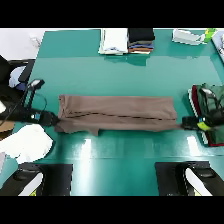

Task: Fold the shirts.

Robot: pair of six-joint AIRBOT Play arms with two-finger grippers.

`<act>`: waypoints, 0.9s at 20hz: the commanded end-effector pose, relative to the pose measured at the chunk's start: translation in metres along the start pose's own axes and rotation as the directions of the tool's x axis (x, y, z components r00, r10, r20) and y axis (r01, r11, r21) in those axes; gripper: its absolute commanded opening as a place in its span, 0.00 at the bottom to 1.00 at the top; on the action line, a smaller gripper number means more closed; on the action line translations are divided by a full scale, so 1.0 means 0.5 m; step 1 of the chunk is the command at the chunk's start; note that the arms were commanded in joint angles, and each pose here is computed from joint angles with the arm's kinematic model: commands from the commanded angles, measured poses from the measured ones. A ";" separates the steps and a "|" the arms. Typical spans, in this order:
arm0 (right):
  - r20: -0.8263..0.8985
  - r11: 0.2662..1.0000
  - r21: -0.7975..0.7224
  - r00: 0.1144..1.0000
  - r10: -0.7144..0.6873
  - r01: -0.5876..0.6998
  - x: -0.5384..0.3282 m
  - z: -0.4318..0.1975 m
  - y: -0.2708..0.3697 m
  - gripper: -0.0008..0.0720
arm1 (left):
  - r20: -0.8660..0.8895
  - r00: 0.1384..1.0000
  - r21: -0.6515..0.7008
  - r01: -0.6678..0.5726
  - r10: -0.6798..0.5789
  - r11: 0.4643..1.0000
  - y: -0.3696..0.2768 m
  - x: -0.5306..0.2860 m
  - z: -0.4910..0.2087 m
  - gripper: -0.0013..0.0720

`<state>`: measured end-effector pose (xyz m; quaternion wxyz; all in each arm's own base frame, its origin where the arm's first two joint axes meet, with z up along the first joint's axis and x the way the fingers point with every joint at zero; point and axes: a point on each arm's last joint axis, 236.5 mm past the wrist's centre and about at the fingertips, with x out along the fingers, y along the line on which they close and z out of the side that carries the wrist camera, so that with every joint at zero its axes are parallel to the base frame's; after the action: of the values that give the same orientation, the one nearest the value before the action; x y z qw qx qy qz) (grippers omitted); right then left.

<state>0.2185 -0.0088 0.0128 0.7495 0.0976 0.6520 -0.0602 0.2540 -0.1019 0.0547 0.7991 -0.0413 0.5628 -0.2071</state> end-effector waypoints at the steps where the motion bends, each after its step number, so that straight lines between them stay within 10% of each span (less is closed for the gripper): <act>1: 0.058 1.000 0.004 0.998 0.023 -0.023 0.028 0.139 0.020 0.04 | 0.096 0.994 0.035 -0.058 0.054 0.998 0.059 0.055 0.141 0.06; 10: 0.015 0.986 0.054 0.988 0.156 -0.157 0.130 0.319 0.109 0.04 | 0.026 0.998 -0.034 -0.062 0.063 0.997 0.145 0.224 0.259 0.07; 12: 0.034 0.986 0.039 0.987 0.159 -0.160 0.124 0.341 0.119 0.31 | 0.029 0.998 -0.048 -0.059 0.061 0.997 0.141 0.215 0.266 0.54; 13: 0.056 0.986 0.028 0.985 0.161 -0.163 0.112 0.354 0.120 0.44 | 0.029 0.998 -0.046 -0.055 0.057 0.997 0.137 0.207 0.272 0.56; 16: 0.080 0.987 -0.010 0.984 0.160 -0.160 0.074 0.356 0.103 0.62 | 0.013 0.999 -0.019 -0.036 0.037 0.999 0.112 0.163 0.285 0.48; 18: 0.054 0.988 0.038 0.988 0.147 -0.149 0.077 0.325 0.062 0.73 | -0.004 1.000 -0.004 -0.017 0.017 1.000 0.096 0.143 0.280 0.06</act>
<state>0.3995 -0.0013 -0.0039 0.7710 0.1547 0.6176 -0.0145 0.4243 -0.1044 0.0142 0.8100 -0.0390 0.5552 -0.1845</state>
